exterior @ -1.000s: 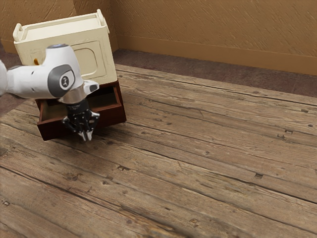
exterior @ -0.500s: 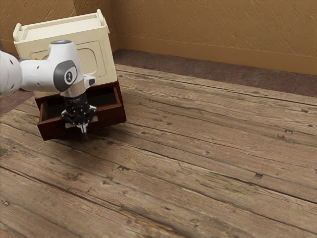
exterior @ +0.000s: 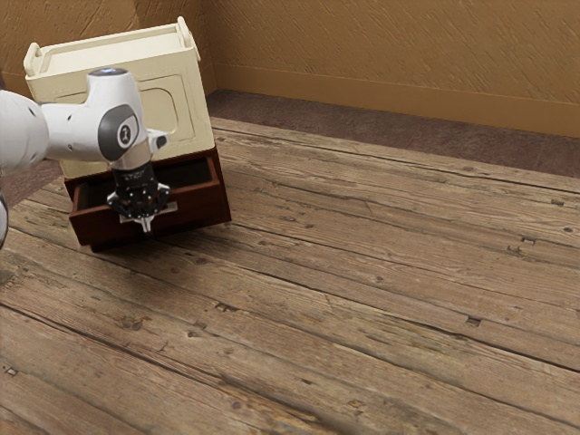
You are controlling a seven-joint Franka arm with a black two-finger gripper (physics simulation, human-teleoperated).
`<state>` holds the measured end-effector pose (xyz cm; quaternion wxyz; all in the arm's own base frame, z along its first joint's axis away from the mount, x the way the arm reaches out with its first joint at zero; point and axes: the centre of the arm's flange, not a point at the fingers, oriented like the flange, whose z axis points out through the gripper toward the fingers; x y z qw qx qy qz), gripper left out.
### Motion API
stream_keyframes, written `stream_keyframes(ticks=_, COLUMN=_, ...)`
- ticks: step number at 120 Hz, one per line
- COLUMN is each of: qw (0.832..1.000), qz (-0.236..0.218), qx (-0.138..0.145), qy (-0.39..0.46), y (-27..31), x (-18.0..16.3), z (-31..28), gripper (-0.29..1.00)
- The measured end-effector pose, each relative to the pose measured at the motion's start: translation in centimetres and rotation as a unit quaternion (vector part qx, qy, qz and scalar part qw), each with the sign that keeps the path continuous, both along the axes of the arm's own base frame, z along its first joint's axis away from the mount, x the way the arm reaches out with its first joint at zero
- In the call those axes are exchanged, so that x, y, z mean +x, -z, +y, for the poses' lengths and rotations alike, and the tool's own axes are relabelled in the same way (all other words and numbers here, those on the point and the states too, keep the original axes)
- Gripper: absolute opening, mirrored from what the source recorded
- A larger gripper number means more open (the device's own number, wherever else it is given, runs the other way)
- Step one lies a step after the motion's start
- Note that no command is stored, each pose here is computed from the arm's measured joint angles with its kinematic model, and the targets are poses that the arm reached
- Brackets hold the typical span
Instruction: Push the drawer handle with one arm to close the drawer
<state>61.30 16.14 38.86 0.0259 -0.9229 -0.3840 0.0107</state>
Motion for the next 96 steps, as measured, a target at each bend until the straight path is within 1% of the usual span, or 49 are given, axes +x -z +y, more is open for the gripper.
stream_keyframes(ticks=31, qw=1.0, qz=-0.014, qx=0.013, qy=-0.008, y=-0.7, x=1.8, z=1.0, gripper=-0.08)
stream_keyframes(ticks=46, qw=1.0, qz=-0.019, qx=0.013, qy=-0.012, y=-0.7, x=2.5, z=1.6, gripper=-0.08)
stream_keyframes(ticks=60, qw=1.0, qz=-0.024, qx=0.008, qy=-0.015, y=-0.6, x=3.3, z=2.3, gripper=-0.08)
stream_keyframes(ticks=96, qw=0.999, qz=-0.03, qx=0.015, qy=-0.02, y=0.2, x=5.0, z=3.5, gripper=-0.08)
